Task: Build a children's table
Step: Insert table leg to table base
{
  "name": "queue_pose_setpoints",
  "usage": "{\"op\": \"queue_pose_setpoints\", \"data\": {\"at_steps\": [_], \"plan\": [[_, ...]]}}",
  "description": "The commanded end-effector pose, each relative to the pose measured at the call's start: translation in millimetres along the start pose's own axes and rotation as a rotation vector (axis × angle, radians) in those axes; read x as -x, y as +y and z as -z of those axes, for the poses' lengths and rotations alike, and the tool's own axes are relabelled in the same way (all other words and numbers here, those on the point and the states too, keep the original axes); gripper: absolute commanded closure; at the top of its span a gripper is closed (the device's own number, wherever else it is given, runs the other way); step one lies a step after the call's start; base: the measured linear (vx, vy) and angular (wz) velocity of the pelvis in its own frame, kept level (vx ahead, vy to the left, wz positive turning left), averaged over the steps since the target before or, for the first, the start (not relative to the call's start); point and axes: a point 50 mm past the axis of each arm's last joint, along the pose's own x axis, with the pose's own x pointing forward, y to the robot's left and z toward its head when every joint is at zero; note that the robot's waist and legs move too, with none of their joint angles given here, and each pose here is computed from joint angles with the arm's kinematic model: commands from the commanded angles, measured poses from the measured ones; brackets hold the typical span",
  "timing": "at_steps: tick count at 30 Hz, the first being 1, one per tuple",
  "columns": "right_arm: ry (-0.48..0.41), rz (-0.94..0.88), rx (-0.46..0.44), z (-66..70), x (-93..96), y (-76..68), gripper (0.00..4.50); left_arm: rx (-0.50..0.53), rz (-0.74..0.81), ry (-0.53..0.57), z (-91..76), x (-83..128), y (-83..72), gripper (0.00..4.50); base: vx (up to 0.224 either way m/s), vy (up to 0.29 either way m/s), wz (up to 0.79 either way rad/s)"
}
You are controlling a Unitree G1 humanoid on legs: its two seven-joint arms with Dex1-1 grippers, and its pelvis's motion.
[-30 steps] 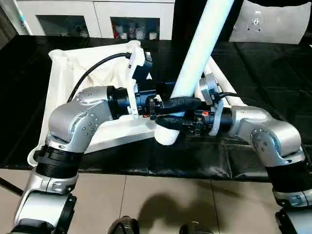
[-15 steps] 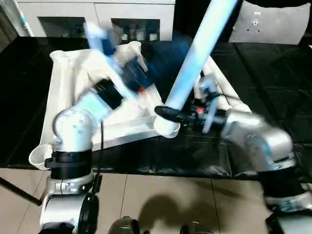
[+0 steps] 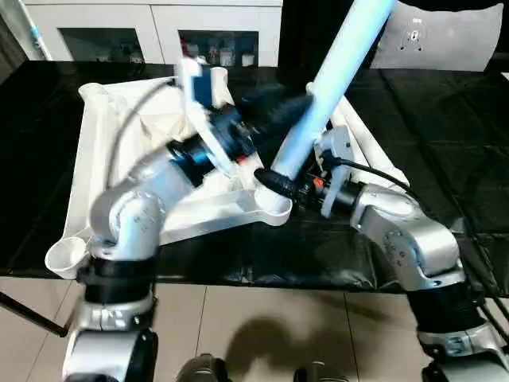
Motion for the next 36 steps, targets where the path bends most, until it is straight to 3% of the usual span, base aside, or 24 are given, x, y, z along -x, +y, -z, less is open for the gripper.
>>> {"op": "queue_pose_setpoints", "data": {"at_steps": [1, 3, 4, 9, 10, 11, 14, 15, 16, 17, 21, 23, 25, 29, 36], "plan": [[-0.067, 0.058, 0.013, -6.4, 2.9, -0.9, 2.59, -0.031, -0.079, 0.014, 1.1, 6, 5.4, 0.43, 0.000, 0.000, 0.00], [-0.079, 0.113, 0.010, -6.6, 5.5, -3.8, 2.59, -0.061, -0.162, 0.017, 2.9, 13, 12.9, 0.43, 0.000, 0.000, 0.00], [-0.050, 0.266, -0.060, 0.0, 12.8, -12.7, 2.59, -0.186, -0.300, 0.058, 7.4, 31, 22.4, 0.43, 0.000, 0.000, 0.00], [0.037, 0.501, -0.142, 16.4, 28.1, -21.8, 2.59, -0.250, -0.486, 0.142, 17.9, 62, 26.7, 0.43, 0.000, 0.000, 0.00], [0.037, 0.501, -0.142, 16.4, 28.1, -21.8, 2.59, -0.250, -0.486, 0.142, 17.9, 62, 26.7, 0.43, 0.000, 0.000, 0.00], [0.067, 0.583, -0.158, 21.8, 36.4, -21.2, 2.59, -0.289, -0.570, 0.158, 21.2, 78, 26.6, 0.43, 0.000, 0.000, 0.00], [0.023, 0.547, -0.166, 20.9, 38.4, -8.4, 2.59, -0.300, -0.696, 0.204, 29.3, 97, 27.7, 0.43, 0.000, 0.000, 0.00], [-0.001, 0.524, -0.139, 18.6, 37.6, -4.4, 2.59, -0.295, -0.728, 0.203, 31.2, 101, 27.4, 0.43, 0.000, 0.000, 0.00], [-0.018, 0.604, 0.017, 15.6, 36.8, -0.3, 2.59, -0.314, -0.821, 0.167, 34.6, 111, 27.1, 0.43, 0.000, 0.000, 0.00], [-0.018, 0.636, 0.052, 16.4, 37.2, 1.0, 2.59, -0.324, -0.858, 0.159, 36.6, 115, 26.7, 0.43, 0.000, 0.000, 0.00], [-0.027, 0.613, 0.001, 23.5, 38.3, 6.8, 2.59, -0.320, -0.918, 0.156, 41.3, 120, 24.4, 0.43, 0.000, 0.000, 0.00], [-0.061, 0.524, -0.107, 30.8, 40.4, 19.6, 2.59, -0.312, -0.926, 0.182, 50.8, 123, 17.9, 0.43, 0.000, 0.000, 0.00], [-0.108, 0.515, -0.127, 28.5, 44.0, 24.6, 2.59, -0.299, -0.927, 0.215, 56.8, 125, 16.2, 0.43, 0.000, 0.000, 0.00], [-0.054, 0.465, -0.203, 37.4, 44.0, 31.0, 2.59, -0.300, -0.951, 0.233, 61.9, 126, 15.8, 0.43, 0.000, 0.000, 0.00], [-0.040, 0.395, -0.163, 35.9, 42.3, 35.8, 2.59, -0.278, -0.946, 0.218, 65.9, 123, 11.8, 0.43, 0.008, 0.004, 0.04]]}}
